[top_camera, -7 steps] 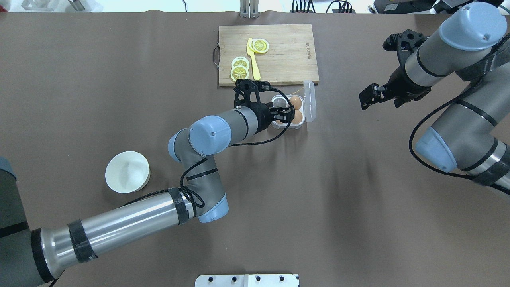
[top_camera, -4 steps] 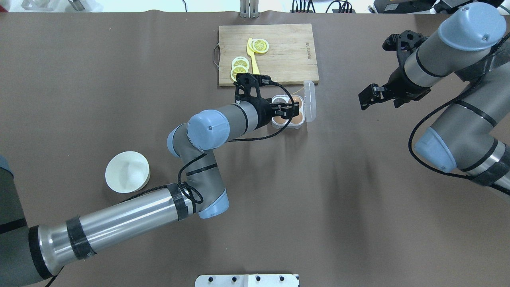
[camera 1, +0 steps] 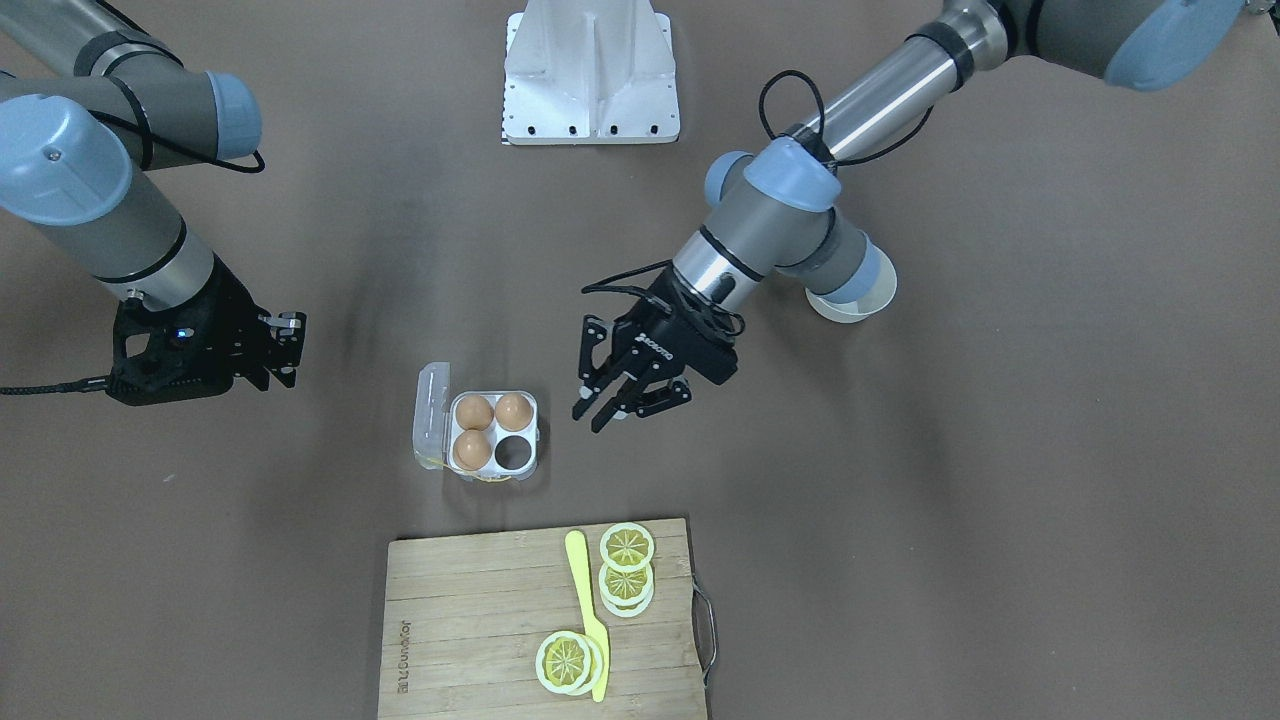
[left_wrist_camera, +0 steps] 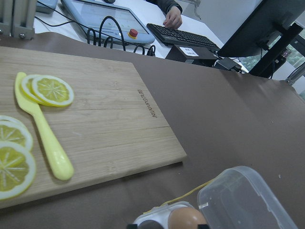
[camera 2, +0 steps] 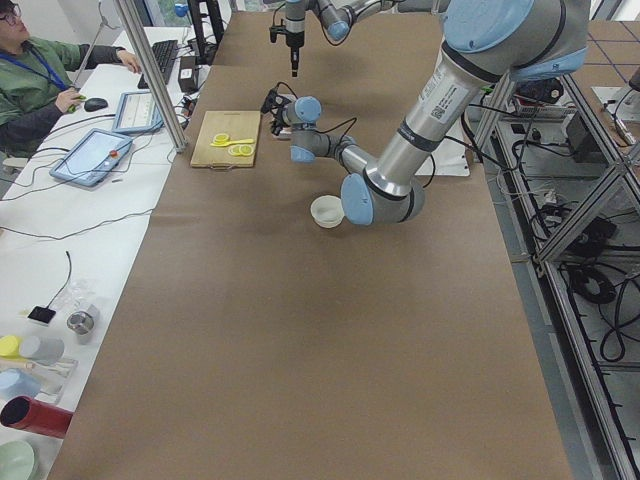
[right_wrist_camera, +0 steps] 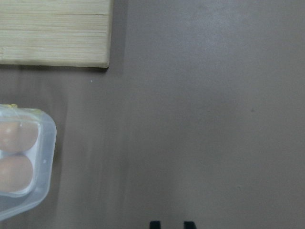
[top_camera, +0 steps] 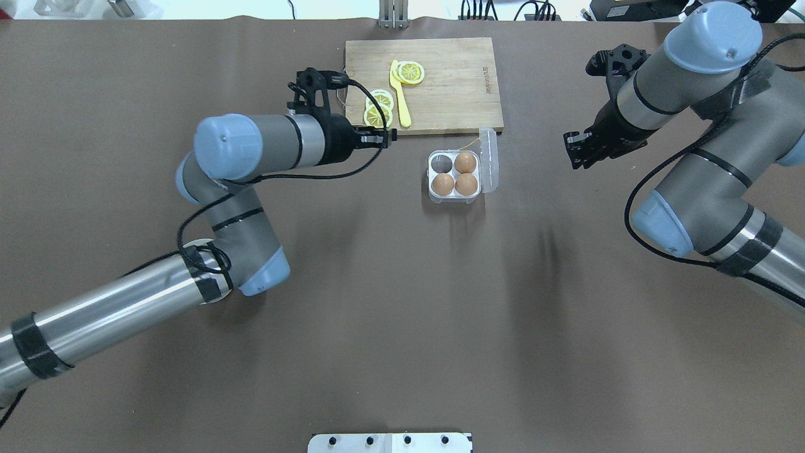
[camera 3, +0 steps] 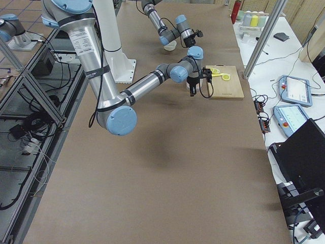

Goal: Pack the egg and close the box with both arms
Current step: 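Withdraw the left gripper while the right gripper moves to the open lid, then push the clear lid down over the eggs with the right gripper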

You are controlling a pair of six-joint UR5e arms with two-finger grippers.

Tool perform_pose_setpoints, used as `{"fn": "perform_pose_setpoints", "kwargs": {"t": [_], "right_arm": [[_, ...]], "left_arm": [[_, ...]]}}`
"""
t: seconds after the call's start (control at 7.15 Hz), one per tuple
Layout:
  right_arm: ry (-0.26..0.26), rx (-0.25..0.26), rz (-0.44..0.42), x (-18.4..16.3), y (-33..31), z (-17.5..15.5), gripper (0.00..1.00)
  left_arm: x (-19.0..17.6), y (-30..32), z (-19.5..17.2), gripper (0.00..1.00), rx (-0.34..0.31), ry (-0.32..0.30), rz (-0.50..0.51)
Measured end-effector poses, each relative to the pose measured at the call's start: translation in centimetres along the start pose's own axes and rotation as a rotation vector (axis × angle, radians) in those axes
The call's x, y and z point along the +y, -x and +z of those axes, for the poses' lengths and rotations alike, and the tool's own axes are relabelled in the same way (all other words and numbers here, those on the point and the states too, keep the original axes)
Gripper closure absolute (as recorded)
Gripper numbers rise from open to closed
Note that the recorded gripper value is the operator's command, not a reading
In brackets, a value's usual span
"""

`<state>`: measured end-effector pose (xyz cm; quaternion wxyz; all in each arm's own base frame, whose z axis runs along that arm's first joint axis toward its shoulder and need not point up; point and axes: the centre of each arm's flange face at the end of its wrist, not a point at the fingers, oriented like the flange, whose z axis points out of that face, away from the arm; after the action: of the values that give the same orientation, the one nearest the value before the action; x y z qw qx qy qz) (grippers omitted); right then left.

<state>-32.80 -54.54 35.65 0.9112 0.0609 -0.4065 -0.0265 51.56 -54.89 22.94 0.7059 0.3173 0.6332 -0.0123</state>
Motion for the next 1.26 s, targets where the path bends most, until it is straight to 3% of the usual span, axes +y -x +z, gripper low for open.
{"fn": "perform_pose_setpoints", "kwargs": {"t": [0.42, 0.56, 0.84, 1.26], "right_arm": [[0.03, -0.088, 0.021, 0.2, 3.9, 2.0, 1.0], [0.046, -0.115, 0.038, 1.0, 7.0, 2.4, 1.0], [0.045, -0.17, 0.078, 1.1, 13.4, 2.5, 1.0], [-0.007, -0.252, 0.153, -1.7, 19.1, 0.8, 1.0]], "left_arm": [[-10.6, 12.6, -13.1, 1.0, -0.059, 0.208, -0.107], [-13.1, 15.0, -16.9, 1.0, -0.059, 0.239, -0.135], [-14.5, 17.4, -20.4, 1.0, -0.058, 0.261, -0.161], [-14.1, 18.5, -22.2, 0.99, -0.06, 0.268, -0.172]]}}
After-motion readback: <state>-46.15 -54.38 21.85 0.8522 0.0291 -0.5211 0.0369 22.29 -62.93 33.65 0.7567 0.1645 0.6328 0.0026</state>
